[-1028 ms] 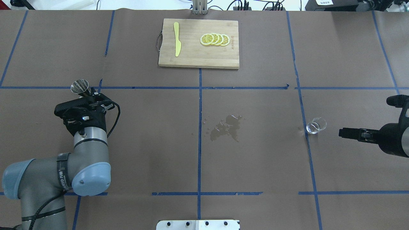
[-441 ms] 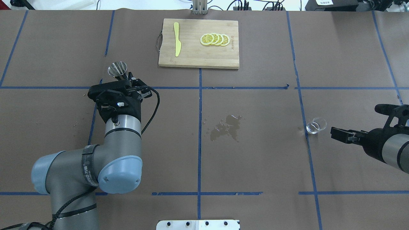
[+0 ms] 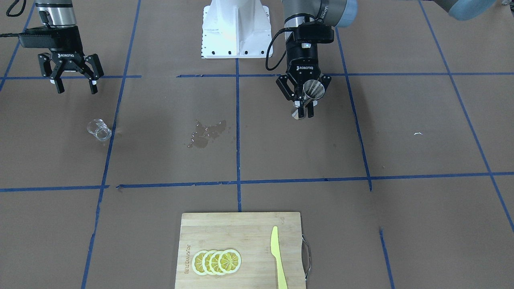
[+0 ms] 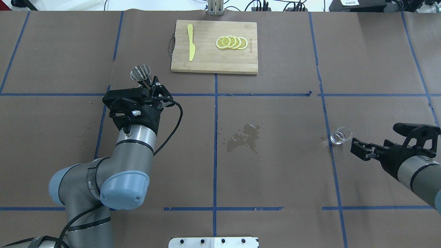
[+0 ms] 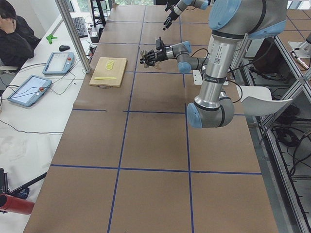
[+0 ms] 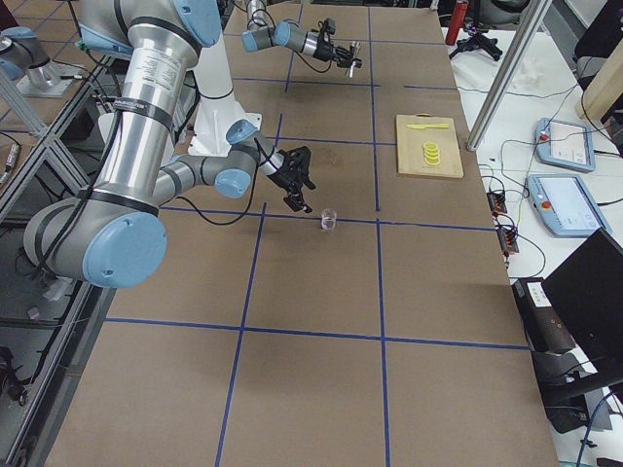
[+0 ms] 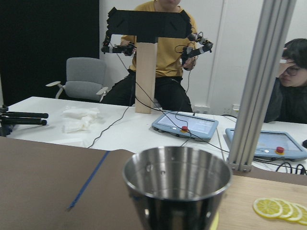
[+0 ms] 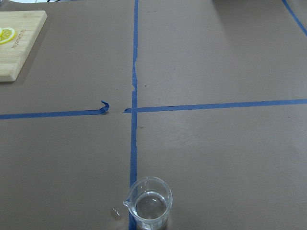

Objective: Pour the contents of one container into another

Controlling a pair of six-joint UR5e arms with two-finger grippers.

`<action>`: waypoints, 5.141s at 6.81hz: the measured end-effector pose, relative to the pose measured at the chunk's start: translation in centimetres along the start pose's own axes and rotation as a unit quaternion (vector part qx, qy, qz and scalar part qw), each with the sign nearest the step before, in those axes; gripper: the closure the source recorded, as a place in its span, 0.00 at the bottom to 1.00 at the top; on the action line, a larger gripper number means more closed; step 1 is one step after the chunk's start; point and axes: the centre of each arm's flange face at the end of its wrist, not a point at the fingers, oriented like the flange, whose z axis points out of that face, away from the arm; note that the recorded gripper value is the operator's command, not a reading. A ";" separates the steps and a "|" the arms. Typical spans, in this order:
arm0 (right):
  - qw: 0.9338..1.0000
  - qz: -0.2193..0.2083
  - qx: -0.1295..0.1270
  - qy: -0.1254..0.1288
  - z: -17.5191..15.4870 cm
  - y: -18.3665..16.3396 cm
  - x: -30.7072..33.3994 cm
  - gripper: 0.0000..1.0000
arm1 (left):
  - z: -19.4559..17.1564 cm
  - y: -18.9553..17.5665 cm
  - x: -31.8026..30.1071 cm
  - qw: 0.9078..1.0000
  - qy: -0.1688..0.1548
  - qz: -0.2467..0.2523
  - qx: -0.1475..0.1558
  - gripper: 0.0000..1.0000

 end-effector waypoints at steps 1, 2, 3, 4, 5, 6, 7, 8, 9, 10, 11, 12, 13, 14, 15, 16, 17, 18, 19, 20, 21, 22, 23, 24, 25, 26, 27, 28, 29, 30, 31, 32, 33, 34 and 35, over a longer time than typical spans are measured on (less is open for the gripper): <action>1.000 -0.010 0.015 0.001 0.8 1.0 -0.6 0.00 | 0.4 1.2 -1.4 1.000 0.029 0.004 0.008 1.00; 0.999 -0.014 0.031 0.000 1.6 2.0 -1.4 0.00 | 0.6 2.1 -2.6 0.998 0.053 0.010 0.017 1.00; 0.998 -0.017 0.055 0.001 2.7 3.3 -2.2 0.00 | 0.8 2.7 -3.3 0.997 0.069 0.016 0.024 1.00; 0.996 -0.027 0.082 0.006 4.0 5.0 -2.4 0.00 | 0.9 3.0 -3.7 0.997 0.075 0.021 0.028 1.00; 0.993 -0.037 0.108 0.013 5.2 6.4 -2.4 0.00 | 1.0 3.2 -4.0 0.996 0.076 0.031 0.029 1.00; 0.990 -0.044 0.130 0.021 6.4 7.4 -2.3 0.00 | 0.9 3.1 -4.0 0.996 0.077 0.043 0.031 1.00; 0.987 -0.047 0.149 0.025 7.7 8.2 -2.8 0.00 | 0.9 3.0 -4.1 0.995 0.078 0.050 0.032 1.00; 0.985 -0.048 0.163 0.028 8.8 8.8 -3.5 0.00 | 0.8 3.0 -4.1 0.995 0.078 0.054 0.032 1.00; 0.984 -0.050 0.169 0.030 9.5 9.1 -3.8 0.00 | 0.9 3.0 -4.1 0.995 0.077 0.055 0.032 1.00; 0.983 -0.053 0.171 0.034 10.0 9.4 -3.6 0.00 | 0.9 3.0 -4.2 0.995 0.077 0.056 0.032 1.00; 0.983 -0.057 0.172 0.039 10.5 9.7 -3.2 0.00 | 0.8 3.1 -4.4 0.995 0.076 0.058 0.032 1.00; 0.982 -0.061 0.173 0.045 11.1 10.0 -2.7 0.00 | 0.8 3.1 -4.8 0.995 0.075 0.062 0.032 1.00; 0.981 -0.061 0.175 0.050 11.5 10.0 -2.3 0.00 | 0.8 3.1 -5.0 0.995 0.075 0.066 0.032 1.00; 0.981 -0.060 0.178 0.056 12.0 9.6 -2.0 0.00 | 0.8 3.2 -5.1 0.994 0.074 0.068 0.031 1.00; 0.980 -0.057 0.182 0.061 12.5 9.1 -2.0 0.00 | 0.8 3.2 -5.1 0.994 0.074 0.069 0.032 1.00; 0.979 -0.052 0.185 0.060 12.9 8.8 -2.5 0.00 | 0.8 3.3 -5.2 0.994 0.073 0.071 0.032 1.00; 0.979 -0.047 0.188 0.058 13.3 8.7 -3.5 0.02 | 0.8 3.4 -5.5 0.994 0.072 0.073 0.031 1.00; 0.979 -0.044 0.189 0.058 13.8 8.6 -3.9 0.03 | 0.9 3.5 -5.8 0.994 0.071 0.075 0.031 1.00; 0.979 -0.042 0.191 0.061 14.2 8.6 -3.9 0.09 | 0.8 3.5 -5.9 0.994 0.071 0.075 0.031 1.00; 0.979 -0.041 0.192 0.062 14.3 8.5 -3.8 0.22 | 0.8 3.4 -5.8 0.994 0.070 0.075 0.031 1.00; 0.979 -0.041 0.192 0.062 14.4 8.5 -3.9 0.63 | 0.8 3.4 -5.8 0.994 0.071 0.074 0.032 1.00; 0.979 -0.040 0.192 0.061 14.4 8.4 -4.0 0.91 | 0.8 3.3 -5.8 0.994 0.071 0.073 0.032 1.00; 0.979 -0.038 0.192 0.059 14.3 8.4 -4.2 1.00 | 0.7 3.3 -5.8 0.994 0.071 0.073 0.032 1.00; 0.980 -0.030 0.192 0.050 14.1 8.2 -4.4 1.00 | 0.7 3.2 -5.8 0.994 0.072 0.072 0.033 1.00; 0.980 -0.015 0.193 0.033 13.7 7.8 -4.6 1.00 | 0.7 3.1 -5.8 0.994 0.072 0.071 0.033 1.00; 0.981 -0.006 0.195 0.017 13.0 7.1 -5.0 1.00 | 0.6 3.1 -5.8 0.994 0.072 0.071 0.033 1.00; 0.980 -0.017 0.198 0.007 11.9 6.1 -5.8 1.00 | 0.6 3.6 -5.8 0.994 0.072 0.079 0.030 1.00; 0.979 -0.043 0.201 -0.003 10.3 5.0 -7.1 1.00 | 0.5 4.1 -5.4 0.991 0.075 0.103 0.027 1.00; 0.976 -0.076 0.205 -0.014 8.5 3.8 -9.0 1.00 | 0.0 4.5 -4.6 0.987 0.086 0.136 0.020 1.00; 0.970 -0.114 0.213 -0.025 7.0 2.6 -11.6 1.00 | -0.6 5.1 -3.7 0.982 0.108 0.156 0.002 1.00; 0.961 -0.156 0.225 -0.034 5.6 1.4 -14.5 1.00 | -1.3 5.5 -2.8 0.977 0.138 0.158 -0.020 1.00; 0.951 -0.197 0.237 -0.037 4.4 0.1 -16.7 1.00 | -2.0 5.5 -1.9 0.969 0.180 0.162 -0.037 1.00; 0.942 -0.226 0.247 -0.038 3.2 -0.9 -18.0 1.00 | -2.7 5.4 -0.5 0.956 0.228 0.176 -0.049 1.00; 0.937 -0.238 0.253 -0.040 2.4 -1.6 -18.8 1.00 | -3.4 5.4 1.1 0.943 0.270 0.184 -0.062 1.00; 0.932 -0.249 0.260 -0.036 2.0 -2.0 -19.4 1.00 | -3.9 5.9 2.6 0.932 0.300 0.187 -0.077 1.00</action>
